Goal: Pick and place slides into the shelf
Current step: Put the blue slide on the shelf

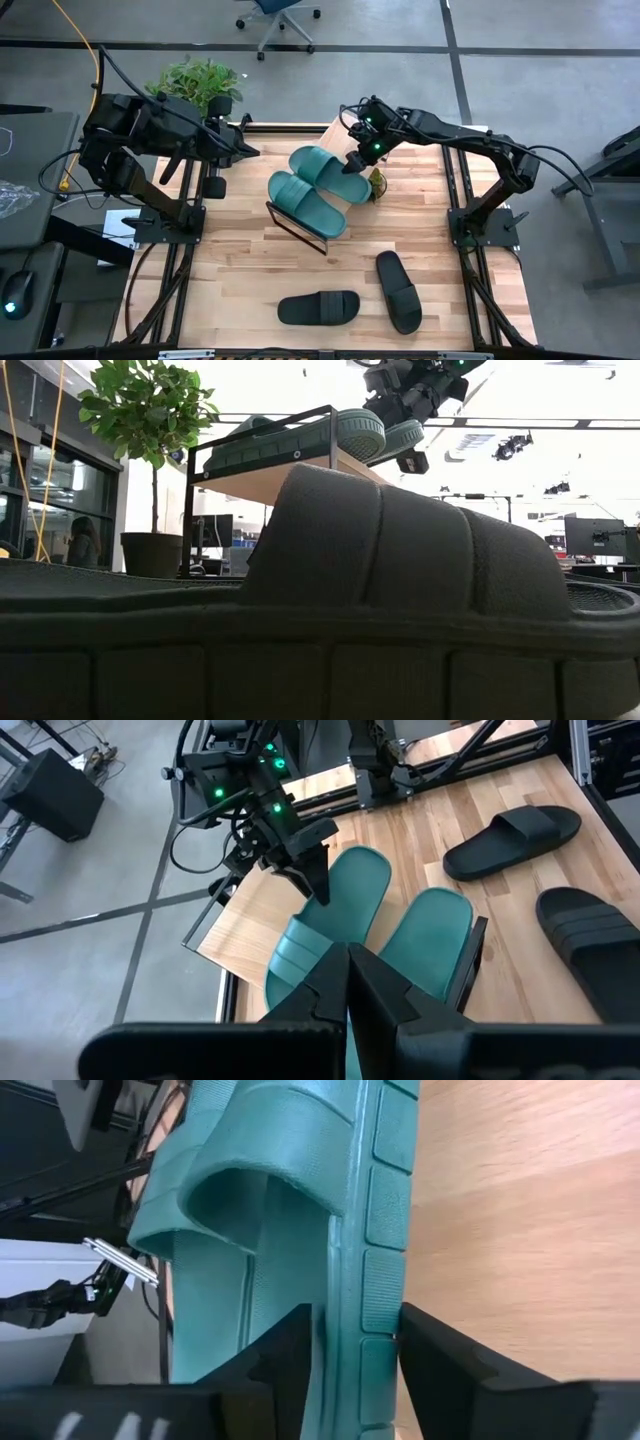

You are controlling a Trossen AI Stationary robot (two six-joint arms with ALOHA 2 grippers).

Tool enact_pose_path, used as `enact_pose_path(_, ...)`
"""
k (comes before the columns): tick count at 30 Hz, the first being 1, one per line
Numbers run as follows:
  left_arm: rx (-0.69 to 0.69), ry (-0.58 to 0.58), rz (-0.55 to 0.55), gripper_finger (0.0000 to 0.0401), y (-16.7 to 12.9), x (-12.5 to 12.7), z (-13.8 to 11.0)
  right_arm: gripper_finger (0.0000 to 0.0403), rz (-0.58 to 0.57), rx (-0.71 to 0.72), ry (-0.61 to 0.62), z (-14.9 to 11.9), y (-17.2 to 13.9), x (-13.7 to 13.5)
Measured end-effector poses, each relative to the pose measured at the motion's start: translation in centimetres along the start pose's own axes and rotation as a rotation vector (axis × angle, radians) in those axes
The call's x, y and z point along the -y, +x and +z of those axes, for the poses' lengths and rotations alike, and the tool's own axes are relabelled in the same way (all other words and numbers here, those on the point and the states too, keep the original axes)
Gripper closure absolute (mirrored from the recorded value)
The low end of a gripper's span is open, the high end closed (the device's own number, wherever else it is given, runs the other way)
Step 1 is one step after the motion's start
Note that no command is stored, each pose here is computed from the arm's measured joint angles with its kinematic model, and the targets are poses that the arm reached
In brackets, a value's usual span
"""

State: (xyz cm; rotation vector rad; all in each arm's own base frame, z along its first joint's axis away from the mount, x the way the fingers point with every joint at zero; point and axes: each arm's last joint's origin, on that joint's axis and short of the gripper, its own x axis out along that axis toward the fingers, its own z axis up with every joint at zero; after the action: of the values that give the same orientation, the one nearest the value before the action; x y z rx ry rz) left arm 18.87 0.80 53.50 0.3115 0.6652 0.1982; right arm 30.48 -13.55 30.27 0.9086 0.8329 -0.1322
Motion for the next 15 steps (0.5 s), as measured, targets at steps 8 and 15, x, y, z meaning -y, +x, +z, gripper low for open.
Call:
enact_pose_path(8, -0.017, 0.005, -0.004, 0.0401, 0.00, 0.04, -0.17, 0.0245, -0.068, -0.020, -0.008, -0.51, 0.17, 0.06)
enact_pose_path(15, -0.017, 0.005, -0.004, 0.0401, 0.00, 0.04, -0.17, 0.0244, -0.138, -0.012, -0.049, -0.89, 0.51, -0.25)
